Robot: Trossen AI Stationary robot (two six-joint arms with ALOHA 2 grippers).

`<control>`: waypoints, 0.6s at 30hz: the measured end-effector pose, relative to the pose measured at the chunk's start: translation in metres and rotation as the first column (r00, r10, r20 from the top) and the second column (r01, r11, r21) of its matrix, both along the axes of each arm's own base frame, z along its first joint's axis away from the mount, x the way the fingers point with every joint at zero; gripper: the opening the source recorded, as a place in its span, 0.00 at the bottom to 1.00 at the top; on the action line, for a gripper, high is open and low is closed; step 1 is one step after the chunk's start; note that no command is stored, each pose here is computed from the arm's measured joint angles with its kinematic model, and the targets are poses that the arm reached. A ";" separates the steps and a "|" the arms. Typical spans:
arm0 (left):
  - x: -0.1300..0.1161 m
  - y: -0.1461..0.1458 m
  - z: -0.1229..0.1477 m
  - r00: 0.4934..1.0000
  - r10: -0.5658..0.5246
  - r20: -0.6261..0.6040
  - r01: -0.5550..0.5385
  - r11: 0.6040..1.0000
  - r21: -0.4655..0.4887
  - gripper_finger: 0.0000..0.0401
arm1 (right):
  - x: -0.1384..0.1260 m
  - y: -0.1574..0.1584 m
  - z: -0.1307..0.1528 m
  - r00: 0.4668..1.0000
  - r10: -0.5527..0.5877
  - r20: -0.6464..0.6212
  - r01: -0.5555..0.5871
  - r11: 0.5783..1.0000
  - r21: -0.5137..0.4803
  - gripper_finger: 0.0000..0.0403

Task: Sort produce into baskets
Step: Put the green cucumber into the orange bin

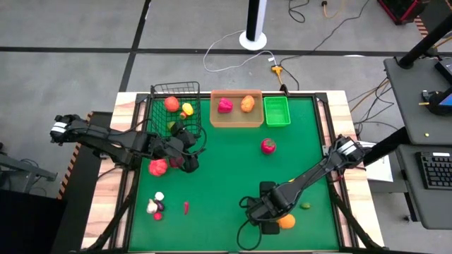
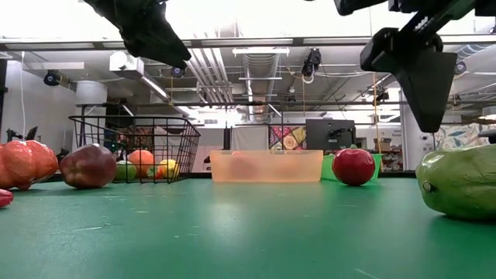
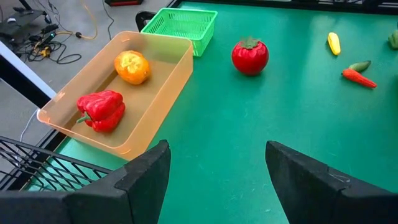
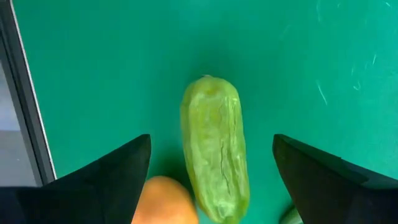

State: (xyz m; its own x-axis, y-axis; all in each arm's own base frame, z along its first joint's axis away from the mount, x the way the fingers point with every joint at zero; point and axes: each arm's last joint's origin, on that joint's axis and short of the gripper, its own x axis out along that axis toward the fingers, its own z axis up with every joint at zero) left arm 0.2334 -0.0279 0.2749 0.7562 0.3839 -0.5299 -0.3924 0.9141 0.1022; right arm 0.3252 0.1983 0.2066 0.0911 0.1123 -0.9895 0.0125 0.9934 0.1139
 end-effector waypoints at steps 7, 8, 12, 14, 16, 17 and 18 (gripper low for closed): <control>0.000 0.000 0.000 1.000 0.003 0.002 -0.003 1.000 -0.004 0.61 | -0.001 -0.001 -0.002 1.000 -0.002 -0.003 0.002 1.000 -0.013 0.81; 0.000 0.000 0.000 1.000 0.003 0.002 -0.003 1.000 -0.004 0.61 | -0.001 -0.002 -0.004 1.000 -0.003 -0.005 0.003 1.000 -0.020 0.81; 0.000 0.000 0.000 1.000 0.004 0.002 -0.004 1.000 -0.005 0.61 | -0.004 -0.005 -0.011 1.000 -0.005 -0.027 0.004 0.999 -0.036 0.81; 0.000 0.000 0.000 1.000 0.004 0.002 -0.004 1.000 -0.006 0.61 | -0.006 -0.006 -0.016 0.999 -0.005 -0.034 0.003 0.999 -0.040 0.81; 0.000 0.000 0.000 1.000 0.004 0.002 -0.004 1.000 -0.006 0.61 | -0.006 -0.007 -0.022 1.000 -0.003 -0.027 0.002 0.999 -0.037 0.81; 0.000 0.000 0.000 1.000 0.004 0.002 -0.004 1.000 -0.006 0.61 | -0.006 -0.007 -0.024 1.000 -0.001 -0.019 0.001 0.999 -0.032 0.81; 0.000 0.000 0.000 1.000 0.004 0.002 -0.004 1.000 -0.006 0.61 | -0.005 -0.007 -0.026 1.000 0.004 -0.009 -0.004 1.000 -0.027 0.81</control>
